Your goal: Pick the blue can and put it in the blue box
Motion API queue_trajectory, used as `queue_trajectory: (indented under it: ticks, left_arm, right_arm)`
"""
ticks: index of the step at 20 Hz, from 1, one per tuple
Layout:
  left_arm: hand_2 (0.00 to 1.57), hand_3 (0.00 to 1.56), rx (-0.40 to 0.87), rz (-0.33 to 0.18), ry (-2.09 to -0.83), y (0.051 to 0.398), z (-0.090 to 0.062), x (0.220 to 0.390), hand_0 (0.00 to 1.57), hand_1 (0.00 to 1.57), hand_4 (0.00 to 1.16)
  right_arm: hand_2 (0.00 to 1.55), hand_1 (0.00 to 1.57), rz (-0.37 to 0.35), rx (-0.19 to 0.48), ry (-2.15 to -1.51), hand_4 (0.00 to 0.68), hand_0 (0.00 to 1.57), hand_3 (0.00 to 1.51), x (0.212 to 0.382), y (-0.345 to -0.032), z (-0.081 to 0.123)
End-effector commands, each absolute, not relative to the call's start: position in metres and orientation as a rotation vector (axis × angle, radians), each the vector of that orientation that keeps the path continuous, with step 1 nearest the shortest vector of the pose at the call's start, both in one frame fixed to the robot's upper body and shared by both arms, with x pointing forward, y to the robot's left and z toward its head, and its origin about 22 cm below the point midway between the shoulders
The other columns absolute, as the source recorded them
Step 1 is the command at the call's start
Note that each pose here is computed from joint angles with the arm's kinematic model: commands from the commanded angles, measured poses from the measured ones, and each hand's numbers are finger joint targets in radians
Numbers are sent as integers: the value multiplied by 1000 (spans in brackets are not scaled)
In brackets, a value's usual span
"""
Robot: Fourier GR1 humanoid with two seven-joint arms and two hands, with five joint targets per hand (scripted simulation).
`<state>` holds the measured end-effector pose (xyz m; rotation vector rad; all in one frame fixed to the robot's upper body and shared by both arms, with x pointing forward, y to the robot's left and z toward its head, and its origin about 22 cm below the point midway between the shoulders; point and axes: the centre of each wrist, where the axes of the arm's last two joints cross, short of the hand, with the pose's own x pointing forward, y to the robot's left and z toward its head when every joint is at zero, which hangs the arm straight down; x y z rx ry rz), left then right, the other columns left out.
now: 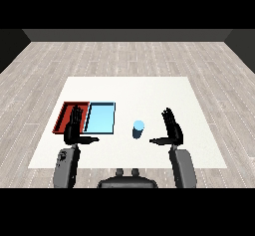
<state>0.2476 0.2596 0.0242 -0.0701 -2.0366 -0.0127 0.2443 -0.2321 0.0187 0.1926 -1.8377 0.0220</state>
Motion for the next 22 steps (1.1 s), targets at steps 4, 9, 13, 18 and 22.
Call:
queue_trajectory:
  ticks: [4,9,13,18,22]
  left_arm:
    - [0,0,-57,4,-2043,254,27,240,0,0,0]
    - [0,0,-74,-12,-2049,265,25,247,0,0,0]
    - [0,0,-51,17,-2051,279,30,237,0,0,0]
    - [0,0,-71,39,-2048,246,33,243,0,0,0]
    - [0,0,-77,14,-2039,263,23,242,0,0,0]
  right_arm:
    - [0,0,8,246,-1821,0,0,0,233,-210,13]
    - [0,0,-43,273,-1801,0,0,0,243,-196,42]
    - [0,0,-39,269,-1787,0,0,0,249,-189,-5]
    - [0,0,-109,328,-1745,0,0,0,252,-179,-15]
    - [0,0,-132,327,-1723,0,0,0,261,-173,-20]
